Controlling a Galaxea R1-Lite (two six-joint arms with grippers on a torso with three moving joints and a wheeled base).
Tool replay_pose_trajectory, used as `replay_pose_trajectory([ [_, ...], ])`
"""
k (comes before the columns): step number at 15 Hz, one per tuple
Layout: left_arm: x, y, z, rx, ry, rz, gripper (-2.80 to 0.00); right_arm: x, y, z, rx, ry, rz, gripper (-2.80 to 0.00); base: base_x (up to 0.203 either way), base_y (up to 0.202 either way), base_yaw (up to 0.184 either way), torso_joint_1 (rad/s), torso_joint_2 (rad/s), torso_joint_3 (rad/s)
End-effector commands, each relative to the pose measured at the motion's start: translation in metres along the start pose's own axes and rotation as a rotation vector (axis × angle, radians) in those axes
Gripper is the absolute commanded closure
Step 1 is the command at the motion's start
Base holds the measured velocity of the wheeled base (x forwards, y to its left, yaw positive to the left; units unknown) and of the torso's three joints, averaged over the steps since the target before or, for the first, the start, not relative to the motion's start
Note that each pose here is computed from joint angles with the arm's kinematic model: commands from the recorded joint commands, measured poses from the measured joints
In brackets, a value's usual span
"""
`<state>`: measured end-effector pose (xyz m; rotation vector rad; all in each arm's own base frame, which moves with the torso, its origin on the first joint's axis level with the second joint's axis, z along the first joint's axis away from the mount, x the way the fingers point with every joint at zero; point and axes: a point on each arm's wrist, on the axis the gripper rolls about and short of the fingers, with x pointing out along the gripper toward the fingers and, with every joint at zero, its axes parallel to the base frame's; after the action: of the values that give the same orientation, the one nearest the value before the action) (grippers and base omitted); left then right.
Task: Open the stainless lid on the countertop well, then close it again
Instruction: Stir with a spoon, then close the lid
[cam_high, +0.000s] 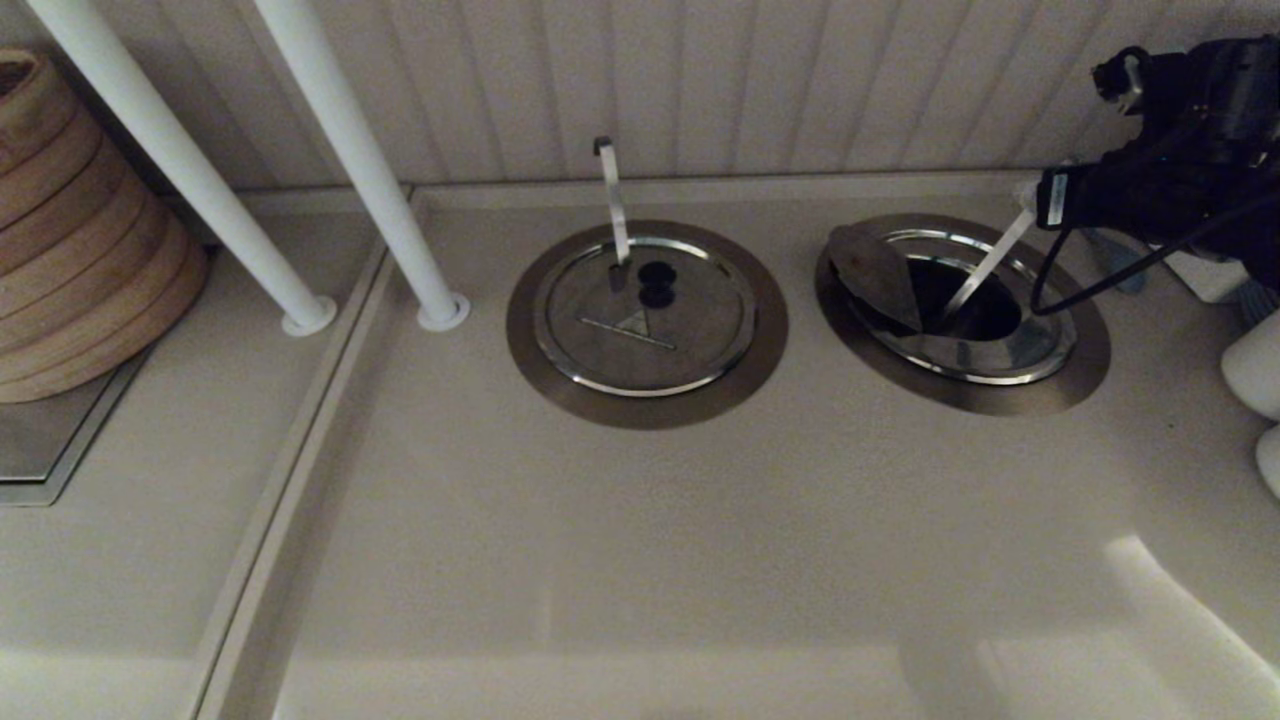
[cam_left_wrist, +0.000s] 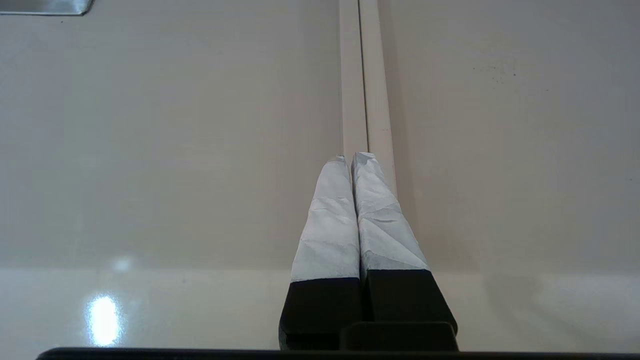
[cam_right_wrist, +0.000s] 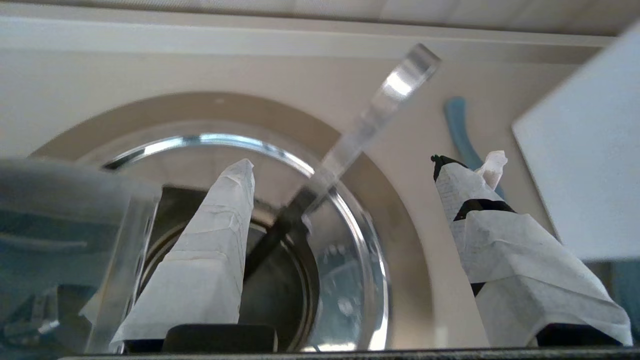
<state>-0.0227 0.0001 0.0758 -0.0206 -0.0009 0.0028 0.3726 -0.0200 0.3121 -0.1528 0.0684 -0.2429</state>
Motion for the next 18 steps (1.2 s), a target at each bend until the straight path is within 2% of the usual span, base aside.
replay_pose_trajectory([
  [1, 0.000, 0.000, 0.000, -0.001, -0.001, 0.000, 0.00, -0.023, -0.001, 0.013, -0.001, -0.017, 0.014, -2.80, 0.000, 0.000, 0.000, 0.000, 0.00, 0.000],
  [4, 0.000, 0.000, 0.000, -0.001, -0.001, 0.000, 0.00, -0.040, 0.015, 0.018, 0.004, -0.025, 0.081, -2.80, 0.000, 0.000, 0.000, 0.000, 0.00, 0.000],
  [10, 0.000, 0.000, 0.000, -0.001, -0.001, 0.000, 0.00, -0.076, 0.084, 0.003, -0.034, 0.018, 0.321, -2.80, 0.000, 0.000, 0.000, 0.000, 0.00, 0.000],
  [12, 0.000, 0.000, 0.000, -0.001, -0.001, 0.000, 0.00, -0.080, 0.109, -0.007, -0.056, 0.036, 0.342, -2.80, 0.000, 0.000, 0.000, 0.000, 0.00, 0.000],
  [13, 0.000, 0.000, 0.000, -0.001, -0.001, 0.000, 0.00, -0.080, 0.120, -0.014, -0.069, 0.025, 0.327, -2.80, 0.000, 0.000, 0.000, 0.000, 0.00, 0.000],
  [16, 0.000, 0.000, 0.000, -0.001, -0.001, 0.000, 0.00, -0.081, 0.140, -0.023, -0.138, -0.146, 0.277, -2.80, 0.000, 0.000, 0.000, 0.000, 0.00, 0.000],
  [18, 0.000, 0.000, 0.000, -0.001, -0.001, 0.000, 0.00, -0.096, 0.154, -0.031, -0.179, -0.165, 0.323, -2.80, 0.000, 0.000, 0.000, 0.000, 0.00, 0.000],
])
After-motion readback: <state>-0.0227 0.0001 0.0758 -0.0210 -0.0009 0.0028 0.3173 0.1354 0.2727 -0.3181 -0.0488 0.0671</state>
